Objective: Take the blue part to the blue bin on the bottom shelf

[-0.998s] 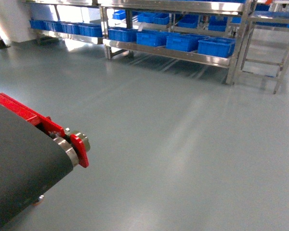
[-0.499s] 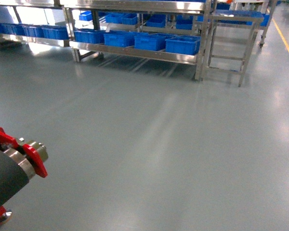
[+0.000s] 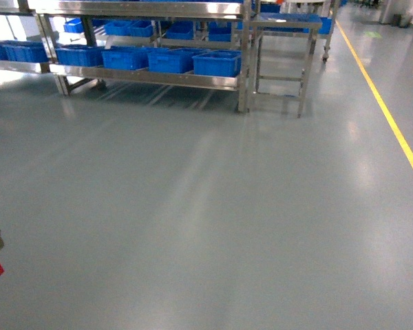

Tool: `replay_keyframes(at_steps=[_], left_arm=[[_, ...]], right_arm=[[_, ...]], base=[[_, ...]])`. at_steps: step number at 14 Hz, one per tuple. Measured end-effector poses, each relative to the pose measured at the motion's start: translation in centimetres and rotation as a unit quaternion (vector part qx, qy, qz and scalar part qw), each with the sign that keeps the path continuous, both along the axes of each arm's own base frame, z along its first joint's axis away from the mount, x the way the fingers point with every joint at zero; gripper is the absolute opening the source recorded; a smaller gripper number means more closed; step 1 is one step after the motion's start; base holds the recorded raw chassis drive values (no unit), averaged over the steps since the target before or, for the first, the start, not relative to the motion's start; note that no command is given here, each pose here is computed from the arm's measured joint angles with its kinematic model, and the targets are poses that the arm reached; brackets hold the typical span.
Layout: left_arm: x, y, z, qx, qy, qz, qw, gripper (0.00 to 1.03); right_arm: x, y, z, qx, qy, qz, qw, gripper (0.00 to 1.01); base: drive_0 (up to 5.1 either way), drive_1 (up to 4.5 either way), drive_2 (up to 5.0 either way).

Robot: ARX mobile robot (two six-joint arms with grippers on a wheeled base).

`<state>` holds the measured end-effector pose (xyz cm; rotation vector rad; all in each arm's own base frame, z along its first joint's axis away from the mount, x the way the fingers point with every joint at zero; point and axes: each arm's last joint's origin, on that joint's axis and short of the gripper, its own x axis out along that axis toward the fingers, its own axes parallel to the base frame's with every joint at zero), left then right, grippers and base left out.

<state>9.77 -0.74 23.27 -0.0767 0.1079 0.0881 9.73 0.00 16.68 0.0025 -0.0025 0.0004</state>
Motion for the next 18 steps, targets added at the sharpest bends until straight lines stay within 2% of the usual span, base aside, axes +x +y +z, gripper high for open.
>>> replay_keyframes(at_steps=[18], left_arm=[[0.00, -0.01, 0.04, 0.000, -0.002, -0.002, 1.0000, 0.44]], right_arm=[[0.00, 0.00, -0.01, 0.000, 0.001, 0.000, 1.0000, 0.98]], base=[[-1.6, -1.59, -1.6]])
